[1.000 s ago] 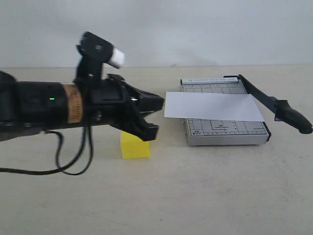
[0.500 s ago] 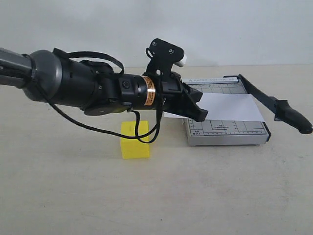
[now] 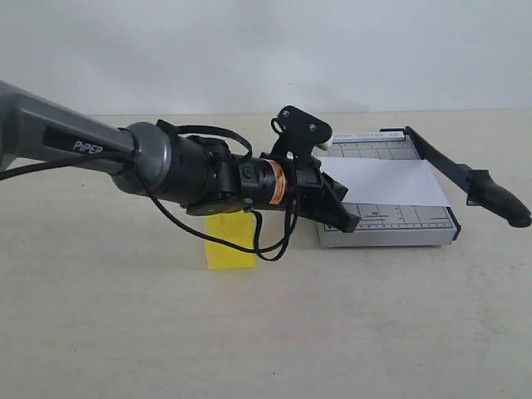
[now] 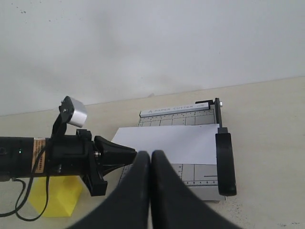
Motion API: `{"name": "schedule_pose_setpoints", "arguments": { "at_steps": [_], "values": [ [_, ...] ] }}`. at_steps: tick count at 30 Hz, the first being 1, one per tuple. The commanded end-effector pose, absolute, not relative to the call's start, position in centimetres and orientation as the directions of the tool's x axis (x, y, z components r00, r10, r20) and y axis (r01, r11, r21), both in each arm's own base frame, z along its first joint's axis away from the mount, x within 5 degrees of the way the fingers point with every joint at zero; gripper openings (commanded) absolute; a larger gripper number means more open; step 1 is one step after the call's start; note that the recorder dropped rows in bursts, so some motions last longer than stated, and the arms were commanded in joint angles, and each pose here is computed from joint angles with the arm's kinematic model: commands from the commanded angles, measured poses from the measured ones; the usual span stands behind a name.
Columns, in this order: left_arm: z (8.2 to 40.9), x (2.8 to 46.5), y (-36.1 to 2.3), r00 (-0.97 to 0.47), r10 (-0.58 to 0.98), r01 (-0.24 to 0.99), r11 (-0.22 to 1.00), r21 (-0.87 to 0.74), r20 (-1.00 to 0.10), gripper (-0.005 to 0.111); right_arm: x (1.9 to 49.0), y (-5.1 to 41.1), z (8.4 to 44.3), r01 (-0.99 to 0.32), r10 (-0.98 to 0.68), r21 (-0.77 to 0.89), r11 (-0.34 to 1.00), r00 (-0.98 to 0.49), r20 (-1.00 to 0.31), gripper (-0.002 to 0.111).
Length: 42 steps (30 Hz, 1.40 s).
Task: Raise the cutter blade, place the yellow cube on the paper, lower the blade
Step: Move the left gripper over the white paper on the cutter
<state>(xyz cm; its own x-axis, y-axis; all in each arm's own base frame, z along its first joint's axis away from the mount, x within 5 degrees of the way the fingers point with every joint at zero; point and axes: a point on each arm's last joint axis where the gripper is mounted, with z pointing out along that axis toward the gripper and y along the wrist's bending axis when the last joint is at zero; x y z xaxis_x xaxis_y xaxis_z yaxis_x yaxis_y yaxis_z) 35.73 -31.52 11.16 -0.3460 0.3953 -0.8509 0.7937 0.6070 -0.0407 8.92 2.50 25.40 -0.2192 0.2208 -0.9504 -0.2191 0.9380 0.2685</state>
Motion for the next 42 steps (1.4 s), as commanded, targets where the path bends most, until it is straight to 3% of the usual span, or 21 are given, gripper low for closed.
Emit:
{"name": "schedule_pose_setpoints", "arguments": {
  "at_steps": [1,14,30,42],
  "values": [
    [10.7,35.9,-32.0,-0.305,0.431,0.812,0.583,0.004,-0.849,0.005,8.9,2.5,25.3,-0.222,0.212,0.261,0.939,-0.221,-0.952,0.0],
    [11.1,37.5,-32.2,-0.239,0.523,0.797,0.587,0.143,-0.818,0.005,8.9,2.5,25.2,-0.222,0.209,0.26,0.94,-0.232,-0.95,0.0],
    [10.4,37.8,-32.0,-0.258,0.53,0.789,0.599,0.141,-0.808,0.005,8.8,2.6,25.1,-0.222,0.208,0.262,0.939,-0.242,-0.948,0.0],
    [12.2,39.1,-32.7,-0.227,0.501,0.771,0.617,0.16,-0.835,0.005,8.8,2.6,25.1,-0.222,0.208,0.262,0.939,-0.242,-0.948,0.0]
  ]
}}
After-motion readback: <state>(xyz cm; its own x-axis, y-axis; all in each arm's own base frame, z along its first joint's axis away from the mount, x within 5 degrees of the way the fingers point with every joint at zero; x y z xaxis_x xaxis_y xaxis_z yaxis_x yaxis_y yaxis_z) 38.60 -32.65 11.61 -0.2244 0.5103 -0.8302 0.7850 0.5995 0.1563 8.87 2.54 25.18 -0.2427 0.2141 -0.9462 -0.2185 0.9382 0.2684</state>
